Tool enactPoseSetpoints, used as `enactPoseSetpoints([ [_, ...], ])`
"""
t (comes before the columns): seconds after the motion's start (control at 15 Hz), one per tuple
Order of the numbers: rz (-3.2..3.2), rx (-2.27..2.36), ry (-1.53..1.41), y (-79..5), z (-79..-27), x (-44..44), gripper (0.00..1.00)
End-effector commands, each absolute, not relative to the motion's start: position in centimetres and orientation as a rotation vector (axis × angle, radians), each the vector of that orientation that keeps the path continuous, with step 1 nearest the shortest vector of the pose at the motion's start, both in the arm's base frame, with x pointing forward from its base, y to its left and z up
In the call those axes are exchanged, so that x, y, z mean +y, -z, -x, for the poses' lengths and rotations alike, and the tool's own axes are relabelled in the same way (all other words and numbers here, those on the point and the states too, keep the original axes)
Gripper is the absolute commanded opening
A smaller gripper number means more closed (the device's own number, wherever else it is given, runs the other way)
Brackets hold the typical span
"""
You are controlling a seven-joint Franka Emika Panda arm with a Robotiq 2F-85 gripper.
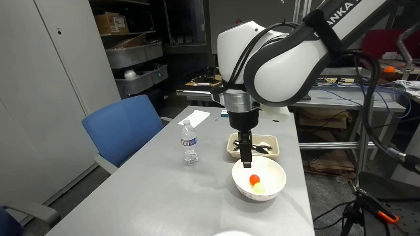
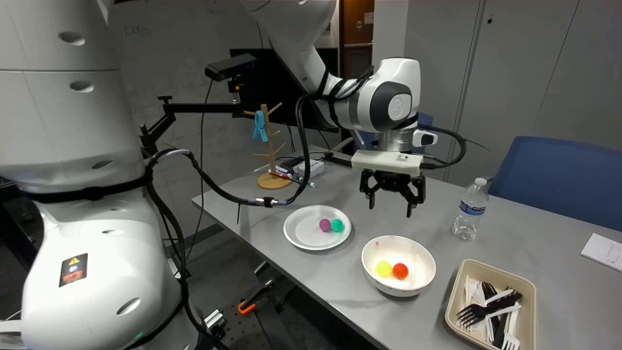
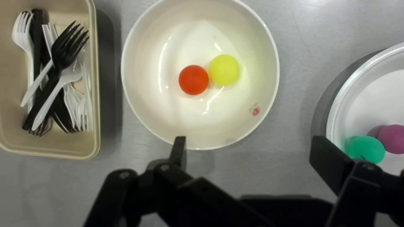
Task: Put the yellow and orange balls in the bowl then put a spoon
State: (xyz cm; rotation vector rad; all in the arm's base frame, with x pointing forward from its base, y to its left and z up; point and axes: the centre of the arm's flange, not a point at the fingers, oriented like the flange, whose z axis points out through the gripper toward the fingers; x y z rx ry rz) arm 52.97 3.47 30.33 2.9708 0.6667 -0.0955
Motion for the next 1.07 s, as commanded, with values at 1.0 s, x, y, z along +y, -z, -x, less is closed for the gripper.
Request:
enactPoseSetpoints([
  [1.0,-3.085,0.049,-0.128,-27.2,-56.3,-13.2,1.00],
])
